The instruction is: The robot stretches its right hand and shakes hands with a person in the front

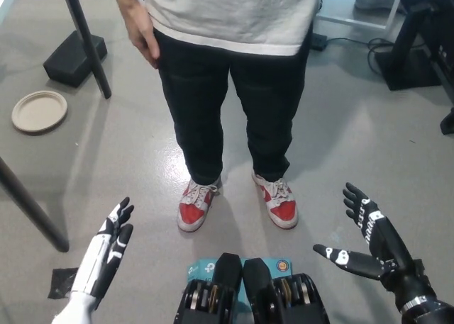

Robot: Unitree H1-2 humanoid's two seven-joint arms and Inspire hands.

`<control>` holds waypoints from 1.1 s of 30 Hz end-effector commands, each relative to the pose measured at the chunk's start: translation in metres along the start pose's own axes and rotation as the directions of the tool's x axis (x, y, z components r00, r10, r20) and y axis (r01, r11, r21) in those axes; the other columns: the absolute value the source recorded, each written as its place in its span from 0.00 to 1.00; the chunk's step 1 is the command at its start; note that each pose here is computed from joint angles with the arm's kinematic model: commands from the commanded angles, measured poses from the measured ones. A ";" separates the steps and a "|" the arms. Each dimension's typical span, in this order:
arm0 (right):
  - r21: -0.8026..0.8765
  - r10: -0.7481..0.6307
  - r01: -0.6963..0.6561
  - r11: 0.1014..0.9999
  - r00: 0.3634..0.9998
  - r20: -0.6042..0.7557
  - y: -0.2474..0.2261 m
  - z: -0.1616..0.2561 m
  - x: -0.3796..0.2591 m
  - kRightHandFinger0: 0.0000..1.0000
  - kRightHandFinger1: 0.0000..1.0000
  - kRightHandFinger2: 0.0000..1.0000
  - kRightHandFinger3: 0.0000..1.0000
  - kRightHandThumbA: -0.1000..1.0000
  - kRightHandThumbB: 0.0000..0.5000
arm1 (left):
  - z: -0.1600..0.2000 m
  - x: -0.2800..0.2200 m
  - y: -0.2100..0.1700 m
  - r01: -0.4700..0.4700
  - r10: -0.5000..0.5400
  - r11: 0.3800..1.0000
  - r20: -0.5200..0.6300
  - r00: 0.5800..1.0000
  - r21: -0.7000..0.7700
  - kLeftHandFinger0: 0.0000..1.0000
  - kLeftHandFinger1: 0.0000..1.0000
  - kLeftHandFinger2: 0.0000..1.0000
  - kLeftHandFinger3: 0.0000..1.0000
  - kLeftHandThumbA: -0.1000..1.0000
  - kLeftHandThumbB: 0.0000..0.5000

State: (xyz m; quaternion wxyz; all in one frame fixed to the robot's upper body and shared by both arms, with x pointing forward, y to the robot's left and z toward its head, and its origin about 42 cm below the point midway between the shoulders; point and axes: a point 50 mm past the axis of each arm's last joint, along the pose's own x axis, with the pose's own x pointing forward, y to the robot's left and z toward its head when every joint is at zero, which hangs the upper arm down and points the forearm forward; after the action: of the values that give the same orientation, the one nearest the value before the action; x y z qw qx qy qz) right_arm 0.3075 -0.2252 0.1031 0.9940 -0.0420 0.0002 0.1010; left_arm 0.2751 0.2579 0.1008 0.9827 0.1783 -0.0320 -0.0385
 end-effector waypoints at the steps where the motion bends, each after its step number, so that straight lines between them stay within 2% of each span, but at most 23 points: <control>1: -0.035 -0.013 0.016 0.999 0.996 0.090 0.004 0.006 0.001 1.00 1.00 1.00 1.00 1.00 0.68 | 0.009 0.002 0.002 -0.009 0.010 1.000 0.062 0.998 -0.018 1.00 1.00 1.00 1.00 1.00 0.06; 3: -0.043 -0.008 0.011 0.999 0.997 0.083 0.004 0.006 0.001 1.00 1.00 1.00 1.00 1.00 0.70 | 0.008 0.002 0.002 -0.007 0.008 1.000 0.066 0.998 -0.006 1.00 1.00 1.00 1.00 1.00 0.06; 17: -0.087 0.009 -0.001 0.996 0.996 0.087 0.007 0.008 0.002 1.00 1.00 1.00 1.00 1.00 0.55 | 0.009 0.002 0.002 -0.009 0.008 1.000 0.060 0.998 0.013 1.00 1.00 1.00 1.00 1.00 0.03; 23: -0.099 0.017 -0.008 0.995 0.996 0.089 0.007 0.008 0.001 1.00 1.00 1.00 1.00 1.00 0.54 | 0.009 0.002 0.002 -0.008 0.007 1.000 0.056 0.998 0.011 1.00 1.00 1.00 1.00 1.00 0.03; 27: -0.118 0.024 -0.013 0.993 0.996 0.090 0.006 0.011 0.002 1.00 1.00 1.00 1.00 0.99 0.48 | 0.010 0.004 0.002 -0.011 0.011 1.000 0.061 0.998 0.012 1.00 1.00 1.00 1.00 1.00 0.02; 33: -0.133 0.028 -0.016 0.991 0.996 0.089 0.007 0.014 0.005 1.00 1.00 1.00 1.00 0.98 0.50 | 0.014 0.007 0.004 -0.015 0.015 1.000 0.066 0.998 0.008 1.00 1.00 1.00 1.00 1.00 0.02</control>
State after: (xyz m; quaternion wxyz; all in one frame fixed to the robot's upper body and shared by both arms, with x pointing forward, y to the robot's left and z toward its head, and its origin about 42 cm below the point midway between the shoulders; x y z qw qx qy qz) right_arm 0.3055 -0.2162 0.1013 0.9893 -0.0870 -0.0153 0.1165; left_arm 0.2754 0.2573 0.1016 0.9822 0.1799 -0.0359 -0.0399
